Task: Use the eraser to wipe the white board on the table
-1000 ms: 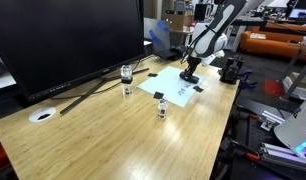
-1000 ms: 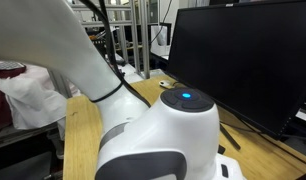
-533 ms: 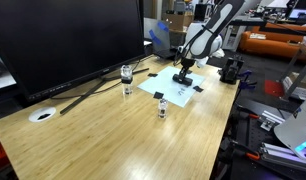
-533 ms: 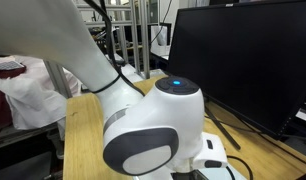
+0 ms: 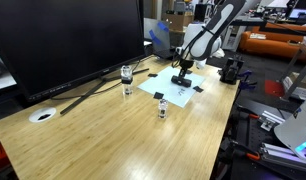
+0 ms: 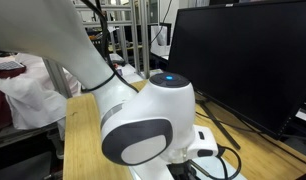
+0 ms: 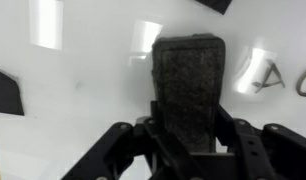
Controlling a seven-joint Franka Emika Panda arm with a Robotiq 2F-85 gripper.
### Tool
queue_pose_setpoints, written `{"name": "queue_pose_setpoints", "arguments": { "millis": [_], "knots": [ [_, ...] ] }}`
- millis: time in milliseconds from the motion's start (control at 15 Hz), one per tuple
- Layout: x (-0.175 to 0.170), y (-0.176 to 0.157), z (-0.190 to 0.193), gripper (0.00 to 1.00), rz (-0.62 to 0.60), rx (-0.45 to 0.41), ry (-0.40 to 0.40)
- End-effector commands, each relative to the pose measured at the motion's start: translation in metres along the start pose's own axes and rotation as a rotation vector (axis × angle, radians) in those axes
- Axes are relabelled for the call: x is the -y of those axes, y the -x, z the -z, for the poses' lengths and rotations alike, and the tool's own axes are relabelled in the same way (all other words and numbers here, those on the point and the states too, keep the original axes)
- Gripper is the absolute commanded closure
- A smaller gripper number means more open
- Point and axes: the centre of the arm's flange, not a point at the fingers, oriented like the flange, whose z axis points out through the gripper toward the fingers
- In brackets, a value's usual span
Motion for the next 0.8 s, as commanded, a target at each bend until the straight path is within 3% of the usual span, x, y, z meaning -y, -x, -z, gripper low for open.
{"name": "queue_pose_setpoints", "arguments": {
  "millis": [0,533,733],
  "knots": [
    [0.040,0.009,-0.033,0.73,0.059,0.043,-0.044],
    [0.084,0.010,-0.033,0.73,0.117,0.046,-0.074],
    [0.096,0.009,-0.030,0.73,0.280,0.063,-0.105]
  ]
}}
